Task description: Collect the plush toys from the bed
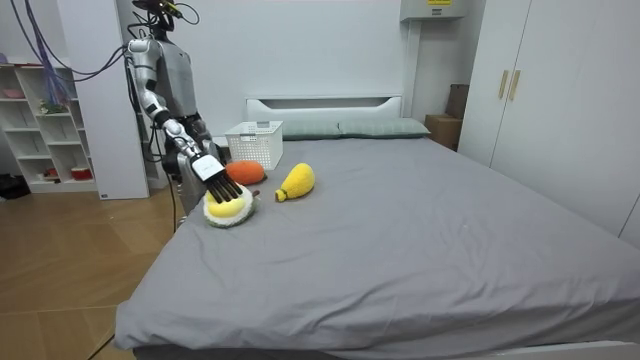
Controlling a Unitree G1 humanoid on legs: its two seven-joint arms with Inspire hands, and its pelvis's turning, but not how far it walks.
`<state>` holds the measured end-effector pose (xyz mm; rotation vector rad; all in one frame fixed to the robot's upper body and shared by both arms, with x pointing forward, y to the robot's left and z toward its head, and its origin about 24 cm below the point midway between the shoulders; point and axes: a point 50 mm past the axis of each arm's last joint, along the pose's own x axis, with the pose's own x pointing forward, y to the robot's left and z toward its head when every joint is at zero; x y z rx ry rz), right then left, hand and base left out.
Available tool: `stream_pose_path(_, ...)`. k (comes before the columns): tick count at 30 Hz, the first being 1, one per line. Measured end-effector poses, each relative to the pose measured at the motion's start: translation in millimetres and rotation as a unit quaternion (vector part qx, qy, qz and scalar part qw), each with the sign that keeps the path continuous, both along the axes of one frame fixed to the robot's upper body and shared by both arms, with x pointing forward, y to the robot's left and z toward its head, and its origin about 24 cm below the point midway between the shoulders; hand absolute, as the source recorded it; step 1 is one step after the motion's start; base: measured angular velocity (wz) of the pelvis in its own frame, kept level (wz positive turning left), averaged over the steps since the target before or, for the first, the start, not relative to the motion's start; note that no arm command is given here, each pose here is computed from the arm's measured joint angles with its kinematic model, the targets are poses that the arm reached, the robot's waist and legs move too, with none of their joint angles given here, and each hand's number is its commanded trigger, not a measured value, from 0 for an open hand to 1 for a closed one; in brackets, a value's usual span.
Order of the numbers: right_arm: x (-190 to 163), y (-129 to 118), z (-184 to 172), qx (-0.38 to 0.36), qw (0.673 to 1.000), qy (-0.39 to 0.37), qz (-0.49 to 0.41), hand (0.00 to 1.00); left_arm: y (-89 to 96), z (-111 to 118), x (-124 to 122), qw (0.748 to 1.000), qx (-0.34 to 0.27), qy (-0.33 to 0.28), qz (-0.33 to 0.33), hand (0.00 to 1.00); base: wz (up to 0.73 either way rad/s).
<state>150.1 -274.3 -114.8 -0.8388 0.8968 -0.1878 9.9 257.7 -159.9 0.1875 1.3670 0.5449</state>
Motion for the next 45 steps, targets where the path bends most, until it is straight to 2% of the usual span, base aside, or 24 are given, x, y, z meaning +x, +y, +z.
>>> stream_pose_path(1,-1,-1,-1,-0.003,1.000,0.001,-0.002,0.00,0.0,0,-1,1.000,0.000,0.002,0.000,0.00,0.12)
stream_pose_path(2,-2,-1,-1,-0.006,1.000,0.004,-0.001,0.10,-0.2,0,-3,1.000,-0.001,0.005,0.001,0.00,0.08)
stream_pose_path(3,-2,-1,-2,-0.009,1.000,0.006,-0.001,0.30,-0.1,0,-4,1.000,-0.001,0.006,0.001,0.00,0.00)
stream_pose_path(4,-1,-1,-2,-0.011,1.000,0.007,-0.001,0.61,-0.2,0,-4,1.000,-0.001,0.006,0.001,0.00,0.03)
stream_pose_path(5,0,-1,-2,-0.014,1.000,0.007,-0.002,0.84,-0.1,0,-5,1.000,0.000,0.007,0.002,0.00,0.04)
stream_pose_path(6,-1,-1,-2,-0.015,1.000,0.007,-0.002,1.00,-0.1,0,-6,1.000,-0.001,0.009,0.002,0.00,0.03)
stream_pose_path(14,-1,-10,2,-0.057,0.998,0.000,0.002,1.00,-0.1,-1,-7,1.000,-0.001,0.011,0.001,0.00,0.05)
stream_pose_path(30,3,-9,6,-0.051,0.999,-0.014,0.003,1.00,-0.1,0,11,1.000,-0.005,-0.011,-0.018,0.00,0.01)
stream_pose_path(35,21,-6,24,-0.053,0.996,-0.064,0.019,1.00,0.0,0,12,1.000,-0.009,-0.013,-0.017,0.00,0.00)
stream_pose_path(40,52,2,60,-0.057,0.984,-0.164,0.044,1.00,0.4,1,18,1.000,-0.007,-0.020,-0.016,0.00,-0.01)
stream_pose_path(45,63,6,76,-0.056,0.977,-0.199,0.058,1.00,-1.9,1,21,0.999,-0.009,-0.025,-0.018,0.00,0.00)
